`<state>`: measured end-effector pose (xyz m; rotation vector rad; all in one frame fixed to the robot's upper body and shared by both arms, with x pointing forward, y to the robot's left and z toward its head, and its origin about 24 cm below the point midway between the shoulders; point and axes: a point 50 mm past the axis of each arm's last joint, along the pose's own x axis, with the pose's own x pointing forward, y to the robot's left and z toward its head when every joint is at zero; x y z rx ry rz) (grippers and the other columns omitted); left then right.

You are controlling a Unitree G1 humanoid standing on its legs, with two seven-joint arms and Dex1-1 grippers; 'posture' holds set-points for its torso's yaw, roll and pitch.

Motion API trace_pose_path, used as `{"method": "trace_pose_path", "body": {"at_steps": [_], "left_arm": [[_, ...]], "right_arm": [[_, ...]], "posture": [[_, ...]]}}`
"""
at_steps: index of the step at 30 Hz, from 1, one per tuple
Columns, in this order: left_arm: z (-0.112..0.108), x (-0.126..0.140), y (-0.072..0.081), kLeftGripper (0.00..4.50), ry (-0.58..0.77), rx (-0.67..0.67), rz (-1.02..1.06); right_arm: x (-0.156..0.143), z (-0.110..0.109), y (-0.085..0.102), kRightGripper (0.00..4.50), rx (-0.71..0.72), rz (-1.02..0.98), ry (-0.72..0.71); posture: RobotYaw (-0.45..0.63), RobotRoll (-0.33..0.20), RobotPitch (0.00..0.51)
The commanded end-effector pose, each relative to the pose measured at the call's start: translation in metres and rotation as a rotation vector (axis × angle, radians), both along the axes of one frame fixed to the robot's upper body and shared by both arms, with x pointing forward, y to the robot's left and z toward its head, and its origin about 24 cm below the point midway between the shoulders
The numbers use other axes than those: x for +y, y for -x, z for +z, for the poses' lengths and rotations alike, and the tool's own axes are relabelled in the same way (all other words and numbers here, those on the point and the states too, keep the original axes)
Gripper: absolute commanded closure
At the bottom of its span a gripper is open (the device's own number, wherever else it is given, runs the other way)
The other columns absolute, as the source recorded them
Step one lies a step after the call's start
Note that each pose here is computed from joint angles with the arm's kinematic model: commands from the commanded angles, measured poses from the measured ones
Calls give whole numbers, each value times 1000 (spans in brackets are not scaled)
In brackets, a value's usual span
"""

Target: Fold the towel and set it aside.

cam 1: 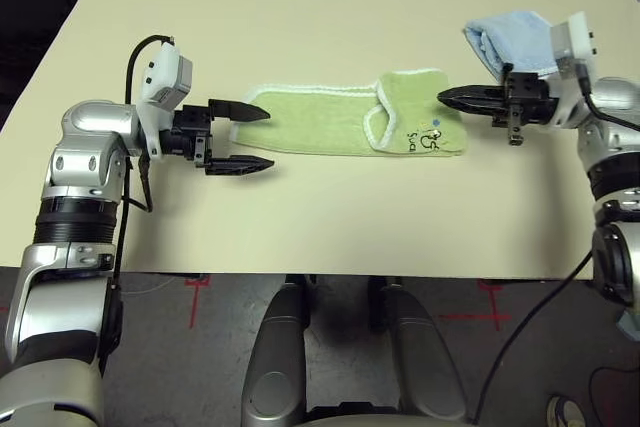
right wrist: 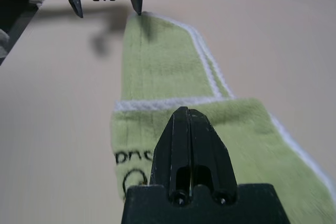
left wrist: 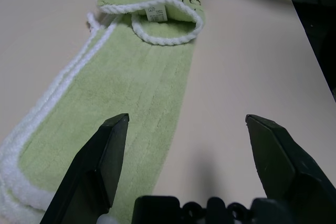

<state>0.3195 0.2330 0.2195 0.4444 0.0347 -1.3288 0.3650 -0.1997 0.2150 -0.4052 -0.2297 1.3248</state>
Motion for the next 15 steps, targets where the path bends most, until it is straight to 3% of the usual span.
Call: {"method": "trace_pose_path", "body": {"at_steps": [1,15], "left_arm": [[1,-1,3,0,-1,-5,-8],[8,-6,0,0,23,-47,-29]], "right_arm": [[8,-10,-5,4473,38,-22,42],[27,-62,-9,4473,217,-79,150]], "posture": [[114,0,297],[137,0,301]]}}
